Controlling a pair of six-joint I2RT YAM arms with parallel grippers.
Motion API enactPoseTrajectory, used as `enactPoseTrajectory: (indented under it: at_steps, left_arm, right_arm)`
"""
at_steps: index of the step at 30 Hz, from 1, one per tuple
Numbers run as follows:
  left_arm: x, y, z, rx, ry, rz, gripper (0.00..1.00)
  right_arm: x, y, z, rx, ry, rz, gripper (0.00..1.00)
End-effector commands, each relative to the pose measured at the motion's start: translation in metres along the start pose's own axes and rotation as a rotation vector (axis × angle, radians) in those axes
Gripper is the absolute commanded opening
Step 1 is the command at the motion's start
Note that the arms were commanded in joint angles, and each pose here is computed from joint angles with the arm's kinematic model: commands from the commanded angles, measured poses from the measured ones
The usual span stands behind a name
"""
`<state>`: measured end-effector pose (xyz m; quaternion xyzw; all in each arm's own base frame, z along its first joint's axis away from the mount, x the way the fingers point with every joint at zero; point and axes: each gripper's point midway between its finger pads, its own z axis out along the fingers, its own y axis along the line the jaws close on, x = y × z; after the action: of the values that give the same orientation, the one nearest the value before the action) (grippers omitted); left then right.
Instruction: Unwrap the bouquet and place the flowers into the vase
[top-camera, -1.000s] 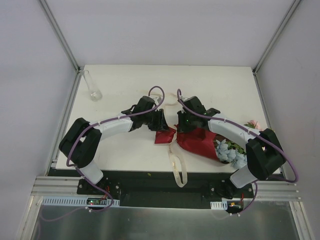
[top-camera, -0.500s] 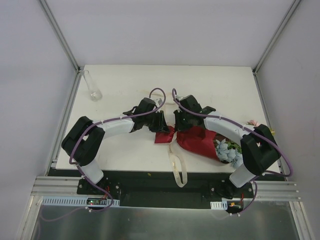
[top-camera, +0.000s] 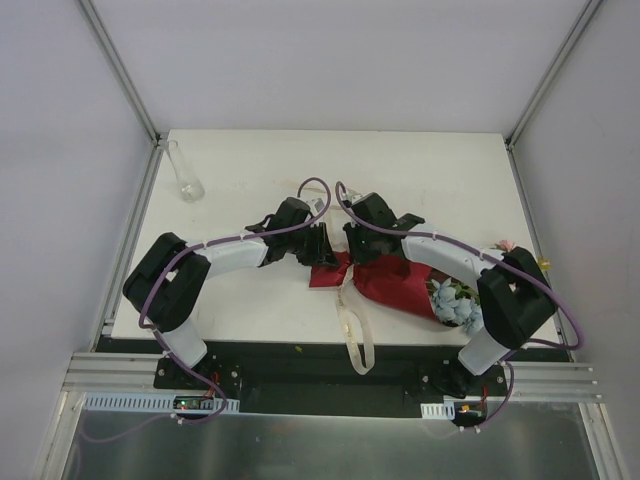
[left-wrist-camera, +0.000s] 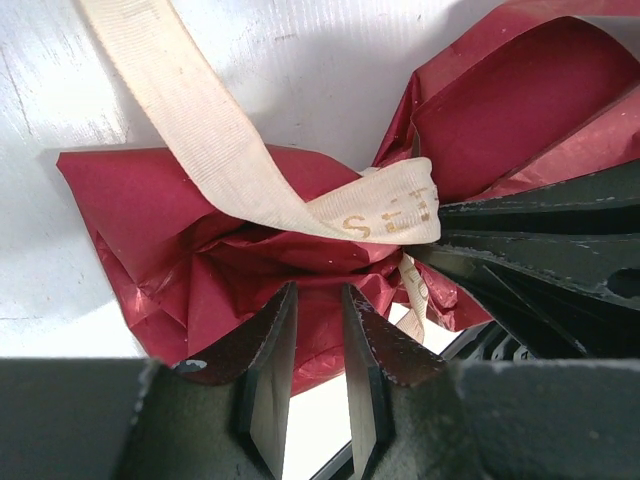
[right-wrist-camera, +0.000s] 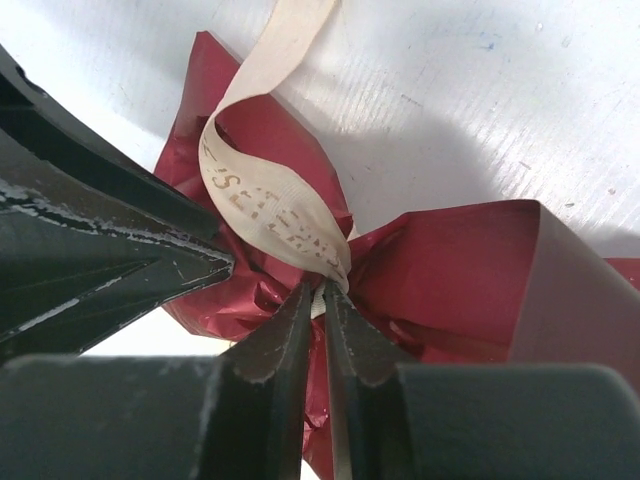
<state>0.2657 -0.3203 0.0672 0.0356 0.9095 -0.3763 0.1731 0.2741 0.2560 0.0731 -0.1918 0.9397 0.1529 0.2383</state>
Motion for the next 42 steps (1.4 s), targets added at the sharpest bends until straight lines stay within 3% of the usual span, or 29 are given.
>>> enactPoseTrajectory:
  at_steps: [1,16,20,24,35,42]
  left_arm:
    - [0.003,-0.007,-0.004,0.025,0.001,0.007,0.23]
    - [0.006,-0.006,-0.002,0.021,0.007,0.008,0.24]
    - [0.009,-0.005,0.0,0.017,0.012,0.006,0.23]
    - [0.011,-0.002,0.003,0.013,0.022,0.004,0.23]
    - [0.02,0.008,0.012,-0.006,0.04,-0.009,0.22]
    - [0.02,0.008,0.012,-0.001,0.037,-0.007,0.22]
  right_arm:
    - [-0.004,-0.008,0.002,0.075,0.002,-0.034,0.14]
    - [0.003,-0.009,0.01,0.125,0.052,-0.059,0.18]
    - [0.002,0.01,0.014,0.001,0.042,-0.011,0.14]
    - [-0.002,0.021,0.015,-0.1,0.017,0.058,0.01]
    - [-0.045,0.055,-0.032,-0.518,-0.13,0.276,0.01]
    - [-0.056,0.057,-0.05,-0.582,-0.177,0.287,0.01]
